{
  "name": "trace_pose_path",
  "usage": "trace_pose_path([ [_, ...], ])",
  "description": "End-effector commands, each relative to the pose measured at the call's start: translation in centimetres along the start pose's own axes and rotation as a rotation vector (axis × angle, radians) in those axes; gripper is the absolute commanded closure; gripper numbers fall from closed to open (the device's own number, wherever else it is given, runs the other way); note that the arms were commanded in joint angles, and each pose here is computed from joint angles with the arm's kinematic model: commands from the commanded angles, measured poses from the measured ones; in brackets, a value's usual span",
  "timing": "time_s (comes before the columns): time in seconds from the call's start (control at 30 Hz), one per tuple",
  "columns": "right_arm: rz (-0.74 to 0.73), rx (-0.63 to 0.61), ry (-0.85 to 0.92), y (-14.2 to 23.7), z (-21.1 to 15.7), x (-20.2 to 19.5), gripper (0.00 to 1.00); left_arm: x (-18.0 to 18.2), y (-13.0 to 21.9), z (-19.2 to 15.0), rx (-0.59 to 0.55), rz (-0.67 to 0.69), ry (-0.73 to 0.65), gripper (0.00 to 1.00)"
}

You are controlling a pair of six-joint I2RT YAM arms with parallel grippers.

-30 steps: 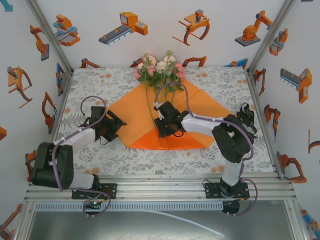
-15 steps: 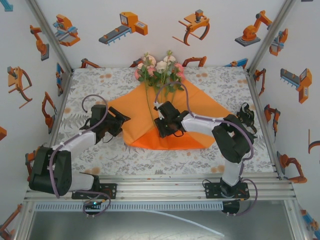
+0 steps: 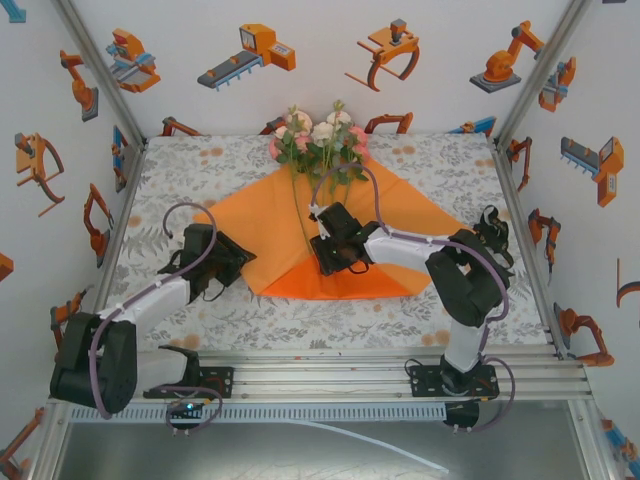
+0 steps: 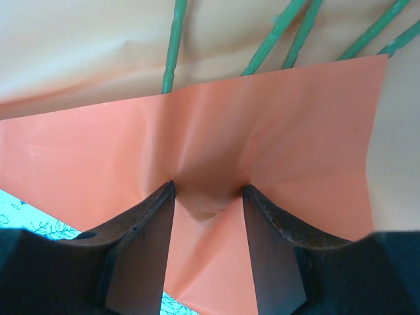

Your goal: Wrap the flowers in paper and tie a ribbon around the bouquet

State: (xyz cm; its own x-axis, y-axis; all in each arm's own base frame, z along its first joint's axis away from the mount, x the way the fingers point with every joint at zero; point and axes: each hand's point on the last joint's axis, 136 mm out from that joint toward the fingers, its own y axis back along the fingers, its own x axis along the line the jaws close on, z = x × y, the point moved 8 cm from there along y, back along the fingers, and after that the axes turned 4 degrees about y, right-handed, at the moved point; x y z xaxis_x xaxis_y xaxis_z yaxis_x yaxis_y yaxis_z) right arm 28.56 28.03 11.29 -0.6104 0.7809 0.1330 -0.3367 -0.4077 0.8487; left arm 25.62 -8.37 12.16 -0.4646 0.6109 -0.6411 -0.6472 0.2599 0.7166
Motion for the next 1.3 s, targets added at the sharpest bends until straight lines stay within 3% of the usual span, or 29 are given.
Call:
trace_pose_path([
  [0.0,-0.012,0.005,0.015,0.8,-0.2,-0.3,0.57,-0.9,0.2,0.1,0.017,0.033,-0.129,0.52],
  [0.17,-0.015,-0.004,0.022,1.0,0.0,-0.4,0.57,-1.2,1.5,0.6,0.0,0.171,-0.364,0.59],
  [0.43,-0.012,-0.004,0.024,1.0,0.2,-0.4,0.57,-3.3,0.6,-0.2,0.081,0.05,-0.367,0.78],
  [0.63,-0.029,0.003,0.015,0.9,0.2,-0.5,0.57,-3.1,2.3,-0.8,0.037,0.232,-0.579,0.84],
  [0.7,-0.029,0.005,0.005,0.8,0.1,-0.5,0.57,-4.1,3.0,-0.9,0.041,0.198,-0.601,0.84],
  [0.83,0.005,-0.022,-0.008,1.0,0.5,-0.2,0.56,-6.9,3.0,-1.9,0.131,-0.002,-0.524,0.84],
  [0.93,0.042,-0.067,-0.009,2.0,1.3,0.3,0.54,-7.5,1.9,-2.3,0.165,0.01,-0.502,0.84],
  [1.13,0.236,-0.186,0.016,5.0,1.8,2.3,0.44,-7.9,0.7,-2.4,0.147,0.048,-0.508,0.84],
  [1.17,0.262,-0.198,0.03,5.0,1.3,2.7,0.31,-7.9,0.7,-2.3,0.144,0.054,-0.509,0.84],
  [1.2,0.274,-0.198,0.05,4.8,0.8,3.0,0.25,-8.0,0.7,-2.3,0.141,0.055,-0.51,0.84],
  [1.27,0.259,-0.176,0.09,4.3,0.4,3.6,0.23,-8.1,0.7,-2.2,0.141,0.051,-0.505,0.84],
])
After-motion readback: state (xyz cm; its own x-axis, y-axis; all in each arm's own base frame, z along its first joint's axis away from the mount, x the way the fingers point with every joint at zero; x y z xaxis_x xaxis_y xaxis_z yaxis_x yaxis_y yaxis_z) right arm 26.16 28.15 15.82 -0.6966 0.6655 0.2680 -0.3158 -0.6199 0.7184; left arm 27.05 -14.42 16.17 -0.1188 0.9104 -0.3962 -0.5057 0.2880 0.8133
